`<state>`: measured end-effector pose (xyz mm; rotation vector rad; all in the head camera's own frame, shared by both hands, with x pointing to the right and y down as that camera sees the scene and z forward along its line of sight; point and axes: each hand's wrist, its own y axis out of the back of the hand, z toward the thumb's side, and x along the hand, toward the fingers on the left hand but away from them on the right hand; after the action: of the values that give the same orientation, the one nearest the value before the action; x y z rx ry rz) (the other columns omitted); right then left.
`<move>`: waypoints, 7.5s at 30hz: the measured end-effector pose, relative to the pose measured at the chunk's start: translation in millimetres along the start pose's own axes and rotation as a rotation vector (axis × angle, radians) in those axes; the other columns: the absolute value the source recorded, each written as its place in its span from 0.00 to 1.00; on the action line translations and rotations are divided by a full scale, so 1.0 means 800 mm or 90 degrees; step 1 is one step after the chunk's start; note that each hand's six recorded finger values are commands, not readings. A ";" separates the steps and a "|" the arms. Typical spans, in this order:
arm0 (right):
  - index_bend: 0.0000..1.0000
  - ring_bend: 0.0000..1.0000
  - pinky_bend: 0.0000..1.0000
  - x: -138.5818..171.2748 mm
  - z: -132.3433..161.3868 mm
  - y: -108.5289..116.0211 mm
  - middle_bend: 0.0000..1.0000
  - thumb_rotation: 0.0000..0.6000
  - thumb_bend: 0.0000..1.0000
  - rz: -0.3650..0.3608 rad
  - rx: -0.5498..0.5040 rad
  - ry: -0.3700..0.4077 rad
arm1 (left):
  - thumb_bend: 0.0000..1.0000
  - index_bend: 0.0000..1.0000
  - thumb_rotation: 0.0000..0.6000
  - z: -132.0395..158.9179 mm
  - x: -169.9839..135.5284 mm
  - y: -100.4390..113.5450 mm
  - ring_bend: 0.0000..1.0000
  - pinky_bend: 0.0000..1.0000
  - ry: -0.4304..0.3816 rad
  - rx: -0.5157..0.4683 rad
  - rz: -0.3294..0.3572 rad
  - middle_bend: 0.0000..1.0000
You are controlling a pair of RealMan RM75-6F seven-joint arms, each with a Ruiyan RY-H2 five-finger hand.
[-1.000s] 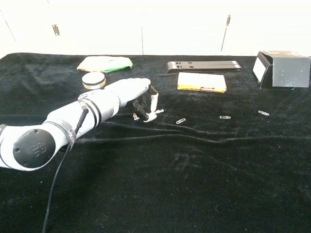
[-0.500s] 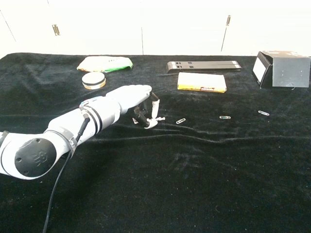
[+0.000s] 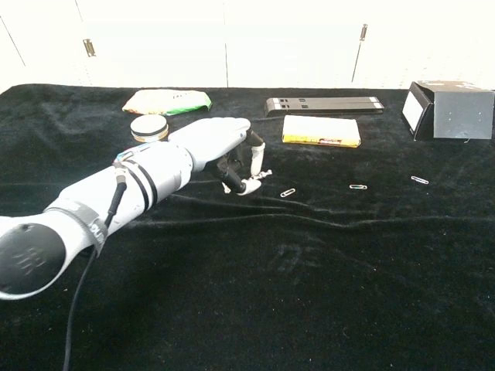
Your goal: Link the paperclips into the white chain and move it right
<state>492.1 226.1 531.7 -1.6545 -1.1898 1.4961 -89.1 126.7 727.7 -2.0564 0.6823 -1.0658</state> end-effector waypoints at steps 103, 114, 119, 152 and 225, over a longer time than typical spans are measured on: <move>0.31 0.00 0.00 -0.070 0.381 -0.280 0.00 1.00 0.23 0.132 -0.033 0.272 | 0.16 0.14 1.00 -0.366 -0.434 0.189 0.04 0.00 0.365 -0.058 0.143 0.09; 0.31 0.00 0.00 -0.076 0.410 -0.319 0.00 1.00 0.23 0.115 -0.016 0.290 | 0.16 0.15 1.00 -0.374 -0.443 0.195 0.04 0.00 0.367 -0.073 0.151 0.09; 0.31 0.00 0.00 -0.079 0.420 -0.324 0.00 1.00 0.23 0.111 -0.025 0.297 | 0.16 0.15 1.00 -0.375 -0.446 0.197 0.04 0.00 0.367 -0.077 0.152 0.09; 0.40 0.00 0.00 -0.120 0.436 -0.311 0.00 1.00 0.23 0.073 -0.038 0.302 | 0.17 0.17 1.00 -0.383 -0.454 0.200 0.07 0.00 0.392 -0.087 0.150 0.10; 0.55 0.01 0.00 -0.155 0.472 -0.333 0.05 1.00 0.37 0.160 0.119 0.350 | 0.16 0.19 1.00 -0.386 -0.455 0.196 0.09 0.00 0.392 -0.104 0.128 0.13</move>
<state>70.5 176.2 752.0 -1.9593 -0.5478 1.1307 -559.2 183.7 559.4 -1.7300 1.2875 -1.5777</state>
